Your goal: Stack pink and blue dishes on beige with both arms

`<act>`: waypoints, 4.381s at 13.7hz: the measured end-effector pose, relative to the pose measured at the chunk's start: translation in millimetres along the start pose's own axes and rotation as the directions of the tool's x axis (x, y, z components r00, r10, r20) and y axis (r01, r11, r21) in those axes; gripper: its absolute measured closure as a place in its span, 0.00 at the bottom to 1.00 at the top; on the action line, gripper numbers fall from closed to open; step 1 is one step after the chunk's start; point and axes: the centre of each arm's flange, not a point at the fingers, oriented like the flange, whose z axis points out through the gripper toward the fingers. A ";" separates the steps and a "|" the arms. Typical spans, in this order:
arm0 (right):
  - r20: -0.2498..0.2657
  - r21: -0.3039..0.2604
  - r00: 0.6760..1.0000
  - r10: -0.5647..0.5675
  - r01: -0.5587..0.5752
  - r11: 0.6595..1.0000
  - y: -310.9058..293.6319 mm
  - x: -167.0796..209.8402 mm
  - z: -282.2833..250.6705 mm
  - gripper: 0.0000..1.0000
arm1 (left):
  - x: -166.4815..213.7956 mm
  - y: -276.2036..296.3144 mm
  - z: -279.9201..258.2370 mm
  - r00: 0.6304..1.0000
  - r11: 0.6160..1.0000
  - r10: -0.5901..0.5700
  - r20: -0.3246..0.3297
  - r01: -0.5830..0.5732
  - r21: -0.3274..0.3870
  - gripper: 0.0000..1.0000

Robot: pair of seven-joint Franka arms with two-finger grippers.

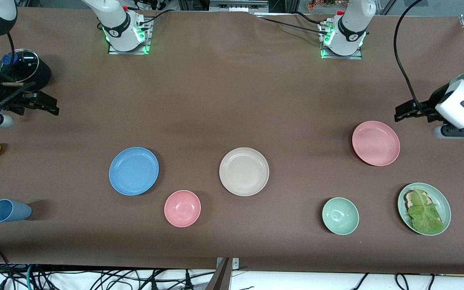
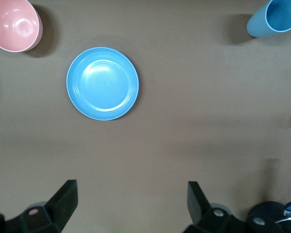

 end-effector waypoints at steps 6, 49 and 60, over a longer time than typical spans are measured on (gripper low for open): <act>0.001 0.000 1.000 0.001 -0.001 1.000 0.5 0.0 0.3 0.00 | 13.5 -0.9 21.6 0.999 1.000 -0.002 0.036 0.002 0.000 0.00; 0.010 0.022 1.000 0.010 -0.010 1.000 3.2 1.5 5.2 0.00 | -27.5 -202.8 314.1 0.969 0.966 0.224 -0.100 -0.235 -0.105 0.00; 0.036 0.058 0.999 0.016 -0.018 0.998 0.7 11.0 23.5 0.00 | -29.5 -219.1 368.1 0.970 0.963 0.207 -0.126 -0.224 -0.146 0.00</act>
